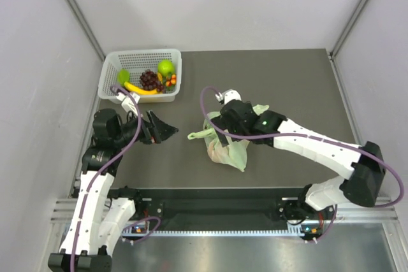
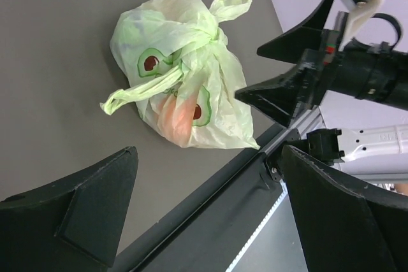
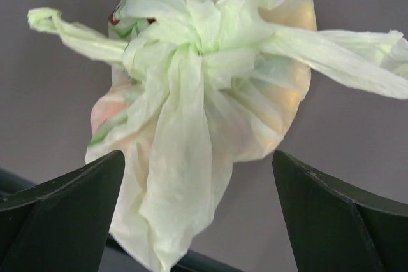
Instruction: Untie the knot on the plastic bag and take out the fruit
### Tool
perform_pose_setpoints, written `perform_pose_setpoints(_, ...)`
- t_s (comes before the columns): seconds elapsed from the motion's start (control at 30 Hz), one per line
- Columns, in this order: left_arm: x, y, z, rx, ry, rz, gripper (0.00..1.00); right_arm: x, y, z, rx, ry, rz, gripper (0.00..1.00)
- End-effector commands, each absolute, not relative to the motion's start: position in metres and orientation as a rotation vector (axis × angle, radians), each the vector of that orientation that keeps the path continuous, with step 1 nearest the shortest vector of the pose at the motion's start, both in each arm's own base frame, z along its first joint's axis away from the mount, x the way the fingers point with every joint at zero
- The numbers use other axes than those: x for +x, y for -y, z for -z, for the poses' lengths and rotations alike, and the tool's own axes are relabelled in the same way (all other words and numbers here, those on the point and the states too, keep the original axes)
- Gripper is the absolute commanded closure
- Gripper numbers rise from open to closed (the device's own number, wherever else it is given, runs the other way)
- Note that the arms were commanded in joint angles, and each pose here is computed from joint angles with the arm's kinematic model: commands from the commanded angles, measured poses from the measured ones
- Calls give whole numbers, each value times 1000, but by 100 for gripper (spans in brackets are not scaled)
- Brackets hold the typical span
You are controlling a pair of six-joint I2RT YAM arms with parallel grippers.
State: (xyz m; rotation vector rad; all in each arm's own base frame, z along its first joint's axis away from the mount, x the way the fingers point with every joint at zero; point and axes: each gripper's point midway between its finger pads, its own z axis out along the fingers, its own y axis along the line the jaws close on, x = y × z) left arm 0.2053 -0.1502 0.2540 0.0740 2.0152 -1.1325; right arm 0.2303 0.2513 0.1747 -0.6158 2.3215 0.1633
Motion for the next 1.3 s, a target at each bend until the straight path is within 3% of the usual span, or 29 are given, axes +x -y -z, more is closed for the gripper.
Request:
perform_pose_setpoints(0.0,213,146,-274,95,-1964,1071,1,256,-273,-197,-486,-2221,-168,0)
perform_pose_setpoints(0.07,217,145,-274,77,-1967,1066,1,261,-279,-186,-487,-2233,-152,0)
perform_pose_setpoints(0.13,222,146,-273,58,-1974,1075,1,260,-280,-172,-511,-2264,-123,15)
perform_pose_setpoints(0.17,224,147,-273,46,-1976,1080,1,258,-282,-168,-528,-2275,-136,25)
perform_pose_setpoints(0.2,228,148,-271,42,-1982,1084,1,255,-278,-159,-541,-2291,-125,45)
perform_pose_setpoints(0.27,234,148,-271,36,-1977,1071,1,251,-276,-155,-560,-2290,-144,60)
perform_pose_setpoints(0.37,243,160,-264,34,-2009,1066,1,241,-260,-139,-611,-2313,-99,98)
perform_pose_setpoints(0.97,299,264,-212,157,-2146,835,1,199,-215,-143,-811,-2196,-192,100)
perform_pose_setpoints(1.27,287,316,-199,365,-2106,864,1,201,-219,-155,-767,-2162,-236,100)
